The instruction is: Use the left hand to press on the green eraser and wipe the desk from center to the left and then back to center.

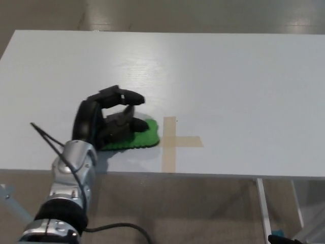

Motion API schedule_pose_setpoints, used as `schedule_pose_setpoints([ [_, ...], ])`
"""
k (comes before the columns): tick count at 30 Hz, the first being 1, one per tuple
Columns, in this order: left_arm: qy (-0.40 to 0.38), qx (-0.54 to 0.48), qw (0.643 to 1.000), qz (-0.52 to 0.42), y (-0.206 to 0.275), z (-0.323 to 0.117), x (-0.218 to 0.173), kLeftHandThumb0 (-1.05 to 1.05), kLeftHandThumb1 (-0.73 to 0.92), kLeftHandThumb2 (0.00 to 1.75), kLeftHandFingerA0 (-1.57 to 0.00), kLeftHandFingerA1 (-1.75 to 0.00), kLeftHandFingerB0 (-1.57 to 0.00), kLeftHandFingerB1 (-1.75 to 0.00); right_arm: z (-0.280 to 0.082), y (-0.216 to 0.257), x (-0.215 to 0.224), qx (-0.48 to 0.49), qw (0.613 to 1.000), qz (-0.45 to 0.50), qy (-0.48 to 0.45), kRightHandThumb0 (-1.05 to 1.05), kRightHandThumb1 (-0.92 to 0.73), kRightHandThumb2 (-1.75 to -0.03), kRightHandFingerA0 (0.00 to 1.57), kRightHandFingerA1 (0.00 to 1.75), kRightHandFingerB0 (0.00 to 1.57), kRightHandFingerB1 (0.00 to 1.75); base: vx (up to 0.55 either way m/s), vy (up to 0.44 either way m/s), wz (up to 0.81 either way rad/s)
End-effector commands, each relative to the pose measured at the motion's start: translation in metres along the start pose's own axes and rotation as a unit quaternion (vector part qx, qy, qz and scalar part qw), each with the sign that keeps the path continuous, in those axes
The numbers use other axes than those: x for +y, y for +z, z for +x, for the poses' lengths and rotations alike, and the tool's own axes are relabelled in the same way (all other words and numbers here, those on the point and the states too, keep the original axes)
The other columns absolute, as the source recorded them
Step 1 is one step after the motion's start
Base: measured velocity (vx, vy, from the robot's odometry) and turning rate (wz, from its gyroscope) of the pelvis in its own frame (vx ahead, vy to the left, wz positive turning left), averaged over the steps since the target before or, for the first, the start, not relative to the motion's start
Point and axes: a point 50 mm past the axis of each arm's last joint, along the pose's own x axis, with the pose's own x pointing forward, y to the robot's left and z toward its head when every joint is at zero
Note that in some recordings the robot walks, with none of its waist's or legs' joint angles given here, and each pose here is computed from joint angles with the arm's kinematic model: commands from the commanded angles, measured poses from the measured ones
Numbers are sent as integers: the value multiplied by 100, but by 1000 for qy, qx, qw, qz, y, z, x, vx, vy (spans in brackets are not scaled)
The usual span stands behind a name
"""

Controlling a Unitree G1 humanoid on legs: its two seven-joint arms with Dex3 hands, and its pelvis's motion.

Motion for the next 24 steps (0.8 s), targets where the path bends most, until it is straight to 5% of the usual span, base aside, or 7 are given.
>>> schedule_pose_setpoints([
  [1,-47,38,998,8,-10,3,-38,-14,82,72,-110,-81,-89,-99,1,1,-2,-1,1000,-11,2,-32,-63,-58,79,56,72,51,0,0,0],
  [24,-130,15,991,31,6,7,-103,-14,80,76,-107,-84,-87,-100,4,6,0,-7,1000,-5,2,-32,-63,-59,77,53,73,52,0,0,0],
])
